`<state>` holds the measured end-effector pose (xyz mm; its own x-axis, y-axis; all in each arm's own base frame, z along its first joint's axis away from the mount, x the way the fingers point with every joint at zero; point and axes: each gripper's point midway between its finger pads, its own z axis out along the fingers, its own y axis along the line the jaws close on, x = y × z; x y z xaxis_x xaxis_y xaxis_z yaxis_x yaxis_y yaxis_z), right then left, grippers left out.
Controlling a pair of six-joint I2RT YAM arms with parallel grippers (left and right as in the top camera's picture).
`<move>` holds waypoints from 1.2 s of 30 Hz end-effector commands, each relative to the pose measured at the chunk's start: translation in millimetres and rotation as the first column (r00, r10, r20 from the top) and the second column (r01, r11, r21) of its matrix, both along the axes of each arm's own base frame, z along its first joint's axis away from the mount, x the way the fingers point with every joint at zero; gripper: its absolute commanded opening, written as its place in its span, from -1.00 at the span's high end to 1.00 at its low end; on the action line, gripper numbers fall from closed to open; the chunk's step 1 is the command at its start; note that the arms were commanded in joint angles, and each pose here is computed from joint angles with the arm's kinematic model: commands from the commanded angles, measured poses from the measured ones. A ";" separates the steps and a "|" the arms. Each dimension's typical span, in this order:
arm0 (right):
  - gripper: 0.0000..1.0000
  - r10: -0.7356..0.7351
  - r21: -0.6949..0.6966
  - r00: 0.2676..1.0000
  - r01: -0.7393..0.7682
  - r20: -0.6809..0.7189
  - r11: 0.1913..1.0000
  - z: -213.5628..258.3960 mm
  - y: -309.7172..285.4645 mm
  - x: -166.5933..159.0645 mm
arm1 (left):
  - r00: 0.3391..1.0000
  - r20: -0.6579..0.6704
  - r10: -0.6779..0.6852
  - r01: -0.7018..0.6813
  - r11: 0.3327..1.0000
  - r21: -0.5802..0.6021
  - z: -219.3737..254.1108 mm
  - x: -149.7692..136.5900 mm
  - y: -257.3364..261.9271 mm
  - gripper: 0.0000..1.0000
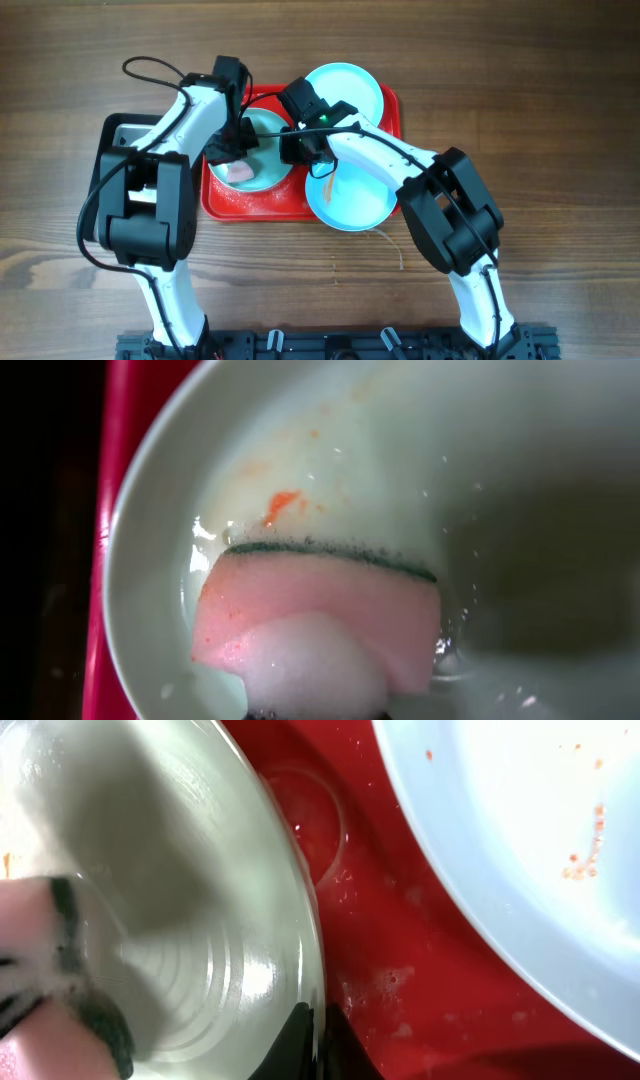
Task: Clean dirty plates on tray and stack at the side
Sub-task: 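Hold the plate with the right gripper and scrub it with the left sponge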
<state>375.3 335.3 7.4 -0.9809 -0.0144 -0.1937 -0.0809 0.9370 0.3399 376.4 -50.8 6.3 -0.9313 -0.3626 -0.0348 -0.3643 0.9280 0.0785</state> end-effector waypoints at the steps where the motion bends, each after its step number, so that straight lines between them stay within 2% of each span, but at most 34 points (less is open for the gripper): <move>1: 0.91 0.034 -0.001 0.999 -0.034 -0.017 0.999 -5.4 5.7 -5.5 | 0.986 0.029 0.165 -0.168 0.970 0.178 -17.9 -0.4 36.8 0.92; 4: 0.91 0.034 -0.001 0.999 -0.034 -0.017 0.999 -5.3 5.8 -5.4 | 0.986 -0.024 0.166 -0.162 0.977 0.136 -19.6 -10.6 28.7 0.92; 6: 0.91 0.034 -0.001 0.999 -0.034 -0.017 0.999 -5.3 5.8 -5.4 | 0.994 -0.105 0.015 -0.022 0.997 -0.071 -22.9 -19.1 -5.7 0.92; 7: 0.91 0.034 -0.001 0.999 -0.034 -0.017 0.999 -5.3 5.8 -5.4 | 0.990 -0.109 -0.088 0.065 0.978 -0.200 -21.7 -21.1 -26.3 0.92; 8: 0.92 0.034 -0.001 0.999 -0.034 -0.017 0.999 -5.3 5.9 -5.5 | 0.977 -0.072 -0.200 0.167 0.931 -0.326 -18.3 -19.7 -47.1 0.92; 9: 0.91 0.035 0.001 0.999 -0.035 -0.018 0.999 -5.2 6.2 -5.7 | 0.971 -0.033 -0.237 0.211 0.914 -0.347 -17.8 -13.6 -51.7 0.92; 12: 0.91 0.036 0.001 0.999 -0.036 -0.020 0.999 -5.3 6.1 -6.1 | 0.968 0.076 -0.239 0.250 0.907 -0.337 -17.7 12.3 -55.8 0.92; 15: 0.92 0.035 0.002 0.999 -0.035 -0.020 0.999 -5.3 6.2 -6.0 | 0.959 0.219 -0.182 0.248 0.911 -0.329 -12.5 49.7 -61.6 0.92; 17: 0.91 0.035 0.001 0.999 -0.035 -0.020 0.999 -5.3 6.1 -6.1 | 0.947 0.272 -0.168 0.253 0.914 -0.318 -9.5 63.4 -62.2 0.92; 19: 0.92 0.039 0.000 0.999 -0.039 -0.020 0.999 -5.4 5.9 -6.3 | 0.958 0.270 -0.097 0.161 0.961 -0.225 -12.7 70.0 -42.6 0.92; 22: 0.91 0.039 -0.001 0.999 -0.039 -0.021 0.999 -5.5 5.8 -6.5 | 0.992 0.123 -0.007 0.016 0.997 -0.077 -22.2 36.7 -9.1 0.92; 24: 0.91 0.039 -0.001 0.999 -0.039 -0.021 0.999 -5.5 5.8 -6.5 | 0.998 0.032 0.053 -0.053 0.999 -0.003 -23.4 12.5 6.2 0.92; 28: 0.92 0.046 0.011 0.999 -0.046 -0.029 0.999 -5.0 7.8 -8.3 | 0.984 -0.089 0.155 -0.152 0.988 0.037 -21.6 -19.0 21.5 0.92; 30: 0.92 0.048 0.013 0.998 -0.047 -0.030 0.999 -4.9 8.2 -8.7 | 0.966 -0.183 0.183 -0.184 0.983 0.013 -19.0 -39.3 25.4 0.92; 34: 0.91 0.050 0.019 0.998 -0.049 -0.031 0.999 -4.5 9.2 -8.7 | 0.939 -0.336 0.078 -0.091 0.996 -0.025 -9.8 -73.1 31.1 0.92; 36: 0.91 0.051 0.021 0.998 -0.050 -0.031 0.999 -4.3 9.6 -8.8 | 0.944 -0.329 0.006 -0.024 0.998 -0.049 -10.7 -70.6 30.8 0.92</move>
